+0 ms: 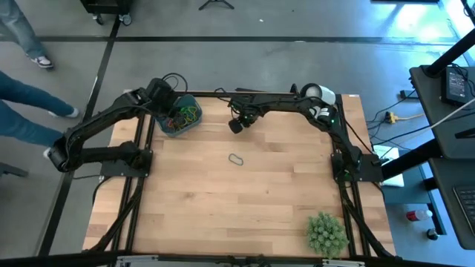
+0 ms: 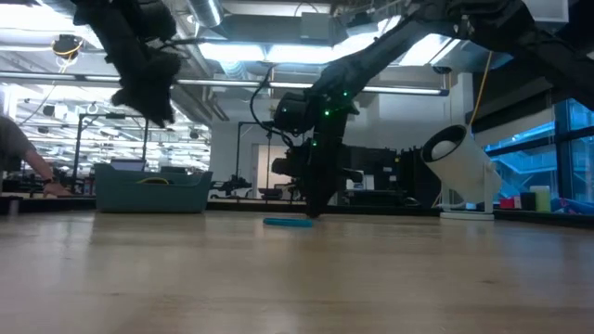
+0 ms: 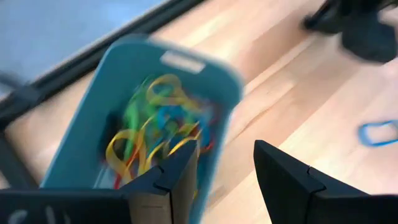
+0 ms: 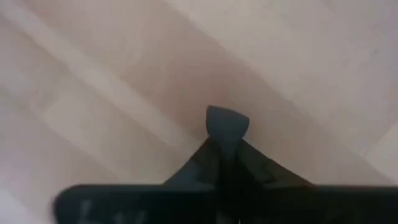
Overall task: Pick and place rubber bands into bin
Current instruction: Put the black rubber band into the bin
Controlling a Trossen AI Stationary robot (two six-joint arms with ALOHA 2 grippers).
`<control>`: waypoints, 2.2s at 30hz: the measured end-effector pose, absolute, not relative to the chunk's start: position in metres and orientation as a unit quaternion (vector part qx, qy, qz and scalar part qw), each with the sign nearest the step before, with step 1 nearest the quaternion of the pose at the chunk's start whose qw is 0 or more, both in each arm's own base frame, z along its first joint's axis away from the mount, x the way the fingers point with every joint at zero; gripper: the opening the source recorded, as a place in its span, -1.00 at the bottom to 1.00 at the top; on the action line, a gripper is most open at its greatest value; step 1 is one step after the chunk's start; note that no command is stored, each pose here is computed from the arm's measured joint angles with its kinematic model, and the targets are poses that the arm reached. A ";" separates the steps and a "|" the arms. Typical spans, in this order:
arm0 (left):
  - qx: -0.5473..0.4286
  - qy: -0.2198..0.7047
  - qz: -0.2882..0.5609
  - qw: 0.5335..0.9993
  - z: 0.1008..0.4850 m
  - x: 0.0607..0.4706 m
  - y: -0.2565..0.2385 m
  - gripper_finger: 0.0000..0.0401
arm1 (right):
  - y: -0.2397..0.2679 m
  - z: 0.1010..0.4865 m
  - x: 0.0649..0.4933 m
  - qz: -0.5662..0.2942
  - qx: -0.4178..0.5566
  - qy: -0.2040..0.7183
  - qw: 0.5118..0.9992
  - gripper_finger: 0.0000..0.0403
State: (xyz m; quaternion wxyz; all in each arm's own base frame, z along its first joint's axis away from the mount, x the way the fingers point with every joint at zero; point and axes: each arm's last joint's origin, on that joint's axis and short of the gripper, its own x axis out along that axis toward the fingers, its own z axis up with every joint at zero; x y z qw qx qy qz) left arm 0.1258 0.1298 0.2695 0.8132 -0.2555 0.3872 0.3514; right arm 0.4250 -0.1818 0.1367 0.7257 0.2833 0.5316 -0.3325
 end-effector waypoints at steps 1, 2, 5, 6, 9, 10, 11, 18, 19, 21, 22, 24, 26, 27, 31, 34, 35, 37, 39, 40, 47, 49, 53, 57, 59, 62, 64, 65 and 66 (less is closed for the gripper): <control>-0.249 0.377 0.343 0.824 0.271 0.130 0.129 -0.23 | -0.181 0.139 0.424 -0.326 0.279 0.536 0.727 -0.89; -0.241 0.366 0.336 0.833 0.273 0.134 0.128 -0.23 | -0.180 0.142 0.422 -0.318 0.275 0.544 0.726 -0.92; -0.219 0.343 0.311 0.859 0.277 0.148 0.123 -0.23 | -0.173 0.162 0.415 -0.298 0.263 0.557 0.729 -0.91; -0.213 0.339 0.301 0.866 0.277 0.152 0.122 -0.23 | -0.171 0.173 0.414 -0.293 0.257 0.551 0.738 -0.91; -0.199 0.333 0.275 0.879 0.276 0.168 0.115 -0.23 | -0.165 0.210 0.405 -0.282 0.233 0.534 0.762 -0.97; -0.199 0.334 0.270 0.881 0.274 0.173 0.113 -0.23 | -0.164 0.219 0.403 -0.279 0.227 0.523 0.773 -0.97; -0.199 0.334 0.267 0.882 0.273 0.178 0.111 -0.23 | -0.162 0.229 0.398 -0.276 0.221 0.514 0.782 -0.97; -0.207 0.287 0.224 0.908 0.269 0.217 0.095 -0.23 | -0.140 0.286 0.344 -0.270 0.213 0.411 0.844 -0.97; -0.205 0.274 0.216 0.915 0.270 0.224 0.092 -0.23 | -0.136 0.291 0.334 -0.262 0.217 0.394 0.854 -0.98; -0.199 0.249 0.202 0.926 0.270 0.237 0.087 -0.23 | -0.126 0.298 0.315 -0.245 0.225 0.350 0.876 -0.98; -0.198 0.233 0.195 0.932 0.271 0.243 0.085 -0.23 | -0.122 0.302 0.305 -0.236 0.232 0.324 0.886 -0.98; -0.194 0.199 0.183 0.943 0.272 0.256 0.079 -0.23 | -0.112 0.304 0.287 -0.213 0.245 0.281 0.903 -0.97; -0.193 0.177 0.177 0.949 0.269 0.268 0.073 -0.23 | -0.102 0.304 0.272 -0.188 0.256 0.242 0.917 -0.98; -0.191 0.163 0.173 0.952 0.268 0.274 0.070 -0.23 | -0.097 0.305 0.266 -0.174 0.259 0.217 0.925 -0.98; -0.197 0.144 0.159 0.957 0.265 0.302 0.059 -0.23 | -0.079 0.304 0.248 -0.115 0.256 0.138 0.950 -0.98; -0.202 0.143 0.148 0.958 0.263 0.327 0.050 -0.23 | -0.066 0.300 0.244 -0.068 0.243 0.098 0.963 -0.98; -0.201 0.142 0.140 0.959 0.263 0.334 0.046 -0.23 | -0.062 0.299 0.243 -0.054 0.239 0.088 0.966 -0.98; -0.199 0.129 0.124 0.964 0.263 0.351 0.038 -0.23 | -0.054 0.297 0.243 -0.032 0.225 0.078 0.971 -0.98; -0.198 0.113 0.111 0.967 0.262 0.363 0.031 -0.23 | -0.046 0.295 0.245 -0.013 0.211 0.085 0.974 -0.98; -0.198 0.103 0.103 0.969 0.262 0.370 0.027 -0.23 | -0.043 0.295 0.245 -0.003 0.207 0.087 0.975 -0.98; -0.219 0.051 0.070 0.972 0.254 0.388 0.004 -0.23 | -0.022 0.296 0.247 0.047 0.181 0.095 0.978 -0.98; -0.218 0.047 0.070 0.972 0.254 0.389 -0.001 -0.23 | -0.018 0.295 0.246 0.054 0.179 0.102 0.977 -0.98; -0.212 0.021 0.067 0.975 0.259 0.389 -0.010 -0.23 | -0.014 0.296 0.246 0.062 0.166 0.103 0.979 -0.98; -0.213 0.005 0.066 0.975 0.262 0.389 -0.012 -0.23 | -0.014 0.296 0.245 0.062 0.166 0.103 0.979 -0.98; -0.213 0.003 0.074 0.974 0.262 0.389 -0.012 -0.23 | -0.014 0.296 0.245 0.064 0.166 0.103 0.979 -0.98; -0.214 -0.007 0.075 0.974 0.264 0.389 -0.012 -0.23 | -0.014 0.296 0.245 0.065 0.162 0.103 0.979 -0.98; -0.214 -0.009 0.074 0.974 0.264 0.389 -0.012 -0.23 | -0.014 0.296 0.245 0.066 0.156 0.101 0.980 -0.98; -0.214 -0.010 0.074 0.974 0.264 0.389 -0.012 -0.23 | -0.014 0.296 0.245 0.066 0.155 0.101 0.980 -0.98; -0.214 -0.009 0.073 0.974 0.264 0.389 -0.012 -0.23 | -0.014 0.296 0.245 0.066 0.155 0.102 0.980 -0.98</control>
